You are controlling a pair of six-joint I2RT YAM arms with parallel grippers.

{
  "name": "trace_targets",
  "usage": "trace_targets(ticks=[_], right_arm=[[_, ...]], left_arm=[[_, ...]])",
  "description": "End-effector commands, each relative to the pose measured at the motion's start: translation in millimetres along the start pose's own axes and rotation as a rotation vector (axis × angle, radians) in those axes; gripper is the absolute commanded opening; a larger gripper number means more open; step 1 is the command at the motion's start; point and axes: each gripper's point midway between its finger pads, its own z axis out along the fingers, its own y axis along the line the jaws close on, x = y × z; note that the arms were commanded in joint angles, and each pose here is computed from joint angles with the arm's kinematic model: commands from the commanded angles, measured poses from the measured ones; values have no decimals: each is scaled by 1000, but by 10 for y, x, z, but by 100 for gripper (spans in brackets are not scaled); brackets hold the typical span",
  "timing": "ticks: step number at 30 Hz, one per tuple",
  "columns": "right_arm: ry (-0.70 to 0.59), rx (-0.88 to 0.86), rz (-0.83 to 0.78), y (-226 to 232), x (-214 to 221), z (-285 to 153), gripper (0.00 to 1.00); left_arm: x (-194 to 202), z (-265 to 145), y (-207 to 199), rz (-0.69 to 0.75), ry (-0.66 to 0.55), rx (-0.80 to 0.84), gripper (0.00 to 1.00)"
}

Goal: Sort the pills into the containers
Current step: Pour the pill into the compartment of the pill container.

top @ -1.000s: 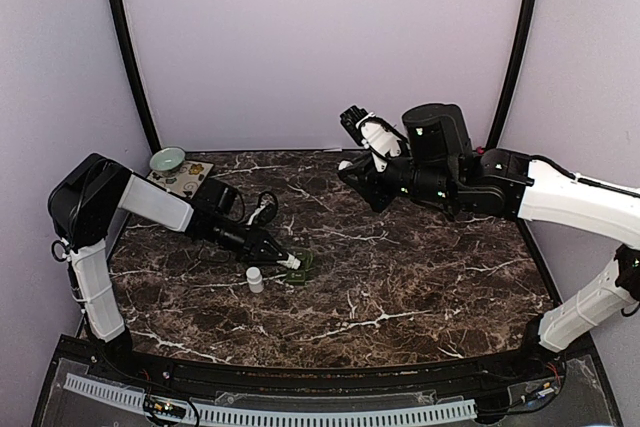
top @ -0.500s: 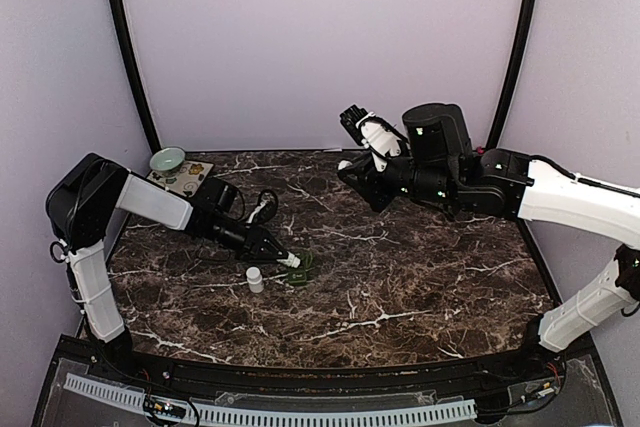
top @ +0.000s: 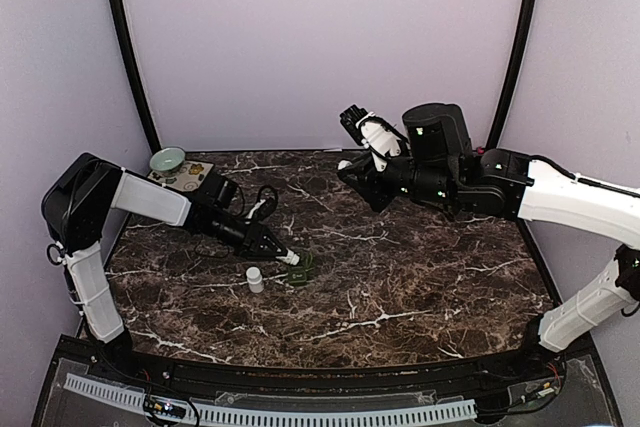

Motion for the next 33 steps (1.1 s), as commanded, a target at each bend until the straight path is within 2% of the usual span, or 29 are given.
trace_targets(ticks=[1,15,22,33], right_arm=[[-35,-13,-3,43,-68,18,9],[-35,-20,6,54,-61,-3,8],[-36,-20,6,46,-77,-28,8],[-23,-22,4,55,-91,3,8]], left_arm=[[-68,-79,-180,57,-10,1,0],[-17,-63,-179,65,0,-22,0],[48,8,-159,12,-26,84,0],[-18,-163,-183,-40,-90,221,0]])
